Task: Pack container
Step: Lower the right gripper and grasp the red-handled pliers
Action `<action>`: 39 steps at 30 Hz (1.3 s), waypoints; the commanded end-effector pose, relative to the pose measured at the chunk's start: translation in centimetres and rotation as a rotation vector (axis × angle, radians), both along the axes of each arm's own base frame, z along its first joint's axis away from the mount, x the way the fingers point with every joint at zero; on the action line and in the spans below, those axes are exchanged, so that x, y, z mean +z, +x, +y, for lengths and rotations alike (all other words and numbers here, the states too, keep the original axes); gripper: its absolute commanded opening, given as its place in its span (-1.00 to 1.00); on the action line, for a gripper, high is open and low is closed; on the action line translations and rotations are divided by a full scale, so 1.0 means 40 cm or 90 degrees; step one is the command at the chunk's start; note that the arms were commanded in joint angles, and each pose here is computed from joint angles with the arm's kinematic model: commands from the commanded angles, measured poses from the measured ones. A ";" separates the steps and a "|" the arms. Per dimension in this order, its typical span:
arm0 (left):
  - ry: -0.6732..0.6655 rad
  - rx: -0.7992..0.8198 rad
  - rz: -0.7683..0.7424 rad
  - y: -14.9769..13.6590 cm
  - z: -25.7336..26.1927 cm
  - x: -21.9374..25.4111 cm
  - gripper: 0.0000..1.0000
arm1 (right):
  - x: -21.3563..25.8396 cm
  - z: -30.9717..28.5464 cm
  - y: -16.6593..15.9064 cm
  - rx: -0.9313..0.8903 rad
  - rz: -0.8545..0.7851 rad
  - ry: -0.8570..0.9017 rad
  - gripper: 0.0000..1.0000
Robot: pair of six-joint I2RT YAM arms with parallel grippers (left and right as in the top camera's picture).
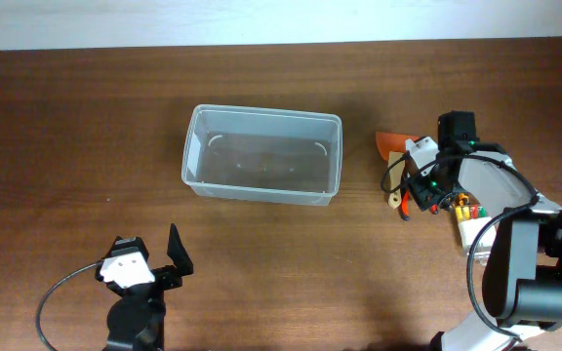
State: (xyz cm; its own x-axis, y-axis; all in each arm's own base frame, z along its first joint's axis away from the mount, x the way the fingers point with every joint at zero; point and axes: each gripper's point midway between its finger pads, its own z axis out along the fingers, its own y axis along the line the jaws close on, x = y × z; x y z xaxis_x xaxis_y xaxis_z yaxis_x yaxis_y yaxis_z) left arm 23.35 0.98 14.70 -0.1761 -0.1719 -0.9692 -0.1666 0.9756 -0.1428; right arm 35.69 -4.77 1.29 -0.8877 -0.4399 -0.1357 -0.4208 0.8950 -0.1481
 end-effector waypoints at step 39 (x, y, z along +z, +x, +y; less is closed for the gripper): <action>0.006 -0.001 -0.001 -0.001 0.000 -0.001 0.98 | -0.049 0.060 -0.016 0.056 0.042 0.027 -0.10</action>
State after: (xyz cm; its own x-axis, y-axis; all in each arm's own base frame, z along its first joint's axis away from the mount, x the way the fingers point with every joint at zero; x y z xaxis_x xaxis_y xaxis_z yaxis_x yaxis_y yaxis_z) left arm 23.35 0.98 14.70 -0.1761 -0.1719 -0.9692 -0.1666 0.9756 -0.1428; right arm 35.53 -2.51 0.75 -0.8482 -0.5147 -0.1249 -0.5030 0.8567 -0.1142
